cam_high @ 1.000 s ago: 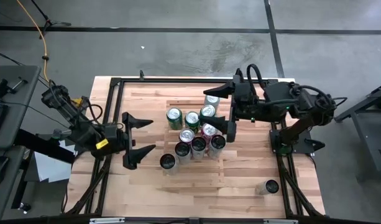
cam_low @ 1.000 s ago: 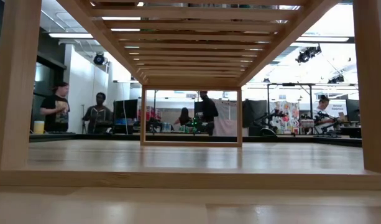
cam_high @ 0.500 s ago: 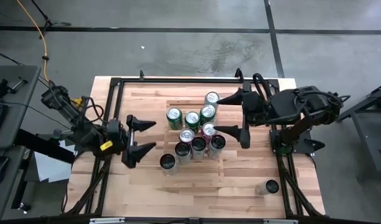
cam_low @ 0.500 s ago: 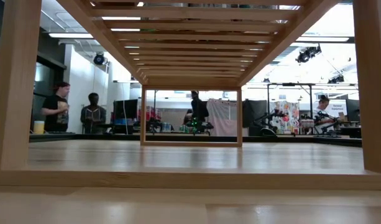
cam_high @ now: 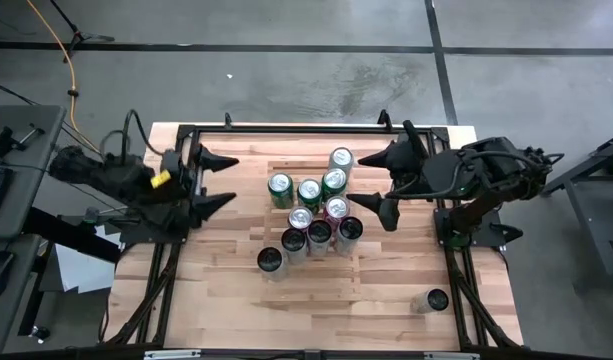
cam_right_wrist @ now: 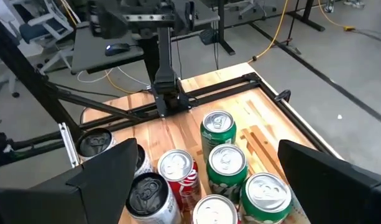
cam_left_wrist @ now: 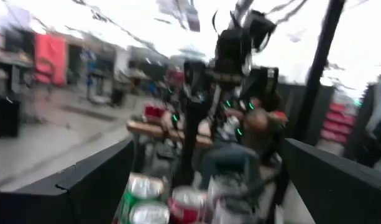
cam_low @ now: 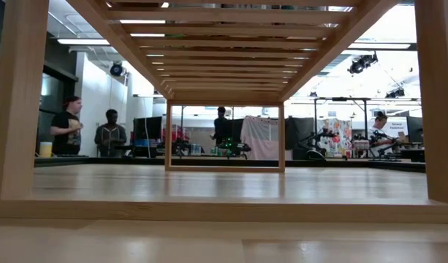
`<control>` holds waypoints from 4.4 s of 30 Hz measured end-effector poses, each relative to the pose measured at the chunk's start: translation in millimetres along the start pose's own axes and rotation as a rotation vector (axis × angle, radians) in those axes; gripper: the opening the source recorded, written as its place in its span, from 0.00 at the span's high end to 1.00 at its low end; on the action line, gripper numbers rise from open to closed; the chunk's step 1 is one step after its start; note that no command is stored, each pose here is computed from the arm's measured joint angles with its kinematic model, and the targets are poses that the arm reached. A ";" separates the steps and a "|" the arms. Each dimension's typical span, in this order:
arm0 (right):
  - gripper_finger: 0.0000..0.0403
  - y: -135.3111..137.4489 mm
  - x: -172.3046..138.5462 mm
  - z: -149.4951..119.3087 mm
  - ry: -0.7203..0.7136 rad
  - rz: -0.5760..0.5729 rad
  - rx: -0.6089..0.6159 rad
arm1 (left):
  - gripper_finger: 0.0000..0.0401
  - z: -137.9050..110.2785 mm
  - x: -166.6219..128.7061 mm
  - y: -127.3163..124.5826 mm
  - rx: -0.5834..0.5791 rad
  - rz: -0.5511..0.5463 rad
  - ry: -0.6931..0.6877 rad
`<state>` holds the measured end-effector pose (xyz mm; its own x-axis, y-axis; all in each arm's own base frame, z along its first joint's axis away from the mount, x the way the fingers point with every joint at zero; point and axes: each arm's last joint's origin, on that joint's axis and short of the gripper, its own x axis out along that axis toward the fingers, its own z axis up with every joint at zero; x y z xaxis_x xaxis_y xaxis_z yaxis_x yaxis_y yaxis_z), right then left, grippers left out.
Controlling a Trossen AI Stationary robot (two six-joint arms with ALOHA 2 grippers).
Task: Place canned beverage on shelf
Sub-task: Put the white yellow soda can on the shelf aligned with the other white yellow soda can
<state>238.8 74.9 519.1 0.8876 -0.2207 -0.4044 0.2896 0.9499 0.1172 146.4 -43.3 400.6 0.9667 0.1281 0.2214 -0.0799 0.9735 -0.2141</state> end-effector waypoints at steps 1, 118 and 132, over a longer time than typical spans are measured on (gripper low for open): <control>0.07 0.0 0.0 0.0 0.000 0.000 0.014 | 0.00 0.9 -5.2 7.0 -0.008 -0.011 0.029; 0.40 93.1 -13.1 -98.0 0.214 0.743 0.519 | 0.01 13.8 -1.1 2.6 -0.416 -0.154 -0.057; 0.40 63.9 -27.0 -39.0 0.052 0.425 0.168 | 0.01 42.6 38.4 -29.2 -0.063 -0.051 0.106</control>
<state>219.4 150.2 502.1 0.9221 0.1965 -0.3333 -0.0387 0.9039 0.4260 175.6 -58.8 455.9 0.9896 0.0544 0.1331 -0.0173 0.9640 -0.2654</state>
